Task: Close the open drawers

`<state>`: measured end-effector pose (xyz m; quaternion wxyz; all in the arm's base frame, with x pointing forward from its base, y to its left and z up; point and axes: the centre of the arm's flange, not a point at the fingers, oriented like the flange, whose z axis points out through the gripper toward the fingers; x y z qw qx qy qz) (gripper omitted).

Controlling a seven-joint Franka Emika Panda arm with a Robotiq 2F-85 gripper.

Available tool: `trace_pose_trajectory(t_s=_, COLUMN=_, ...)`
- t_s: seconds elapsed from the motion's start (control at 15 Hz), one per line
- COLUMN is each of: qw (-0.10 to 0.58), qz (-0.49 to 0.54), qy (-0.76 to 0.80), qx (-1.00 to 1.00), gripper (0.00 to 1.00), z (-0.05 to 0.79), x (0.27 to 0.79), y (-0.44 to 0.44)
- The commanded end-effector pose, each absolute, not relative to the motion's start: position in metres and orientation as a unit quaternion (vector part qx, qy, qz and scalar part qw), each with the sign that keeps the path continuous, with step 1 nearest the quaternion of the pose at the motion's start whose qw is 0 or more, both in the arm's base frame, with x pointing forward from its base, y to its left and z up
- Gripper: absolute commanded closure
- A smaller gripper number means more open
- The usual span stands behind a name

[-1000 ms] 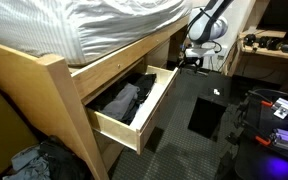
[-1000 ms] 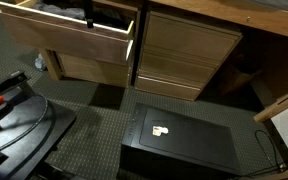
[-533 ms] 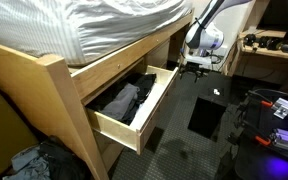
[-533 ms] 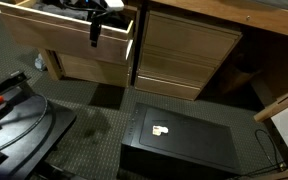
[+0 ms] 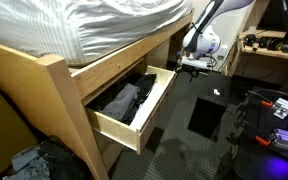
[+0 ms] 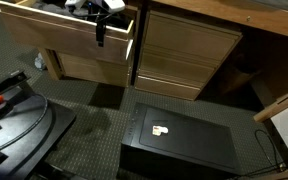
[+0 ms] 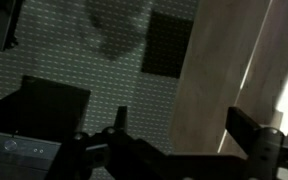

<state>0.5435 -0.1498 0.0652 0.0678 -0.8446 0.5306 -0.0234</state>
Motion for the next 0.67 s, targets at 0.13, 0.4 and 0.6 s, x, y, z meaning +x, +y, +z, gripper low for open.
trace_pose_trajectory(t_s=0.13, qw=0.069, qz=-0.127, qy=0.501, qx=-0.853, gripper=0.0, z=0.034, x=0.56, y=-0.141)
trace_pose_trajectory(t_s=0.4, qw=0.067, qz=-0.133, qy=0.507, qx=-0.849, gripper=0.0, z=0.041, x=0.562, y=-0.134)
trace_pose_trajectory(t_s=0.6, qw=0.074, qz=-0.136, qy=0.508, qx=-0.847, gripper=0.0, z=0.033, x=0.566, y=-0.141)
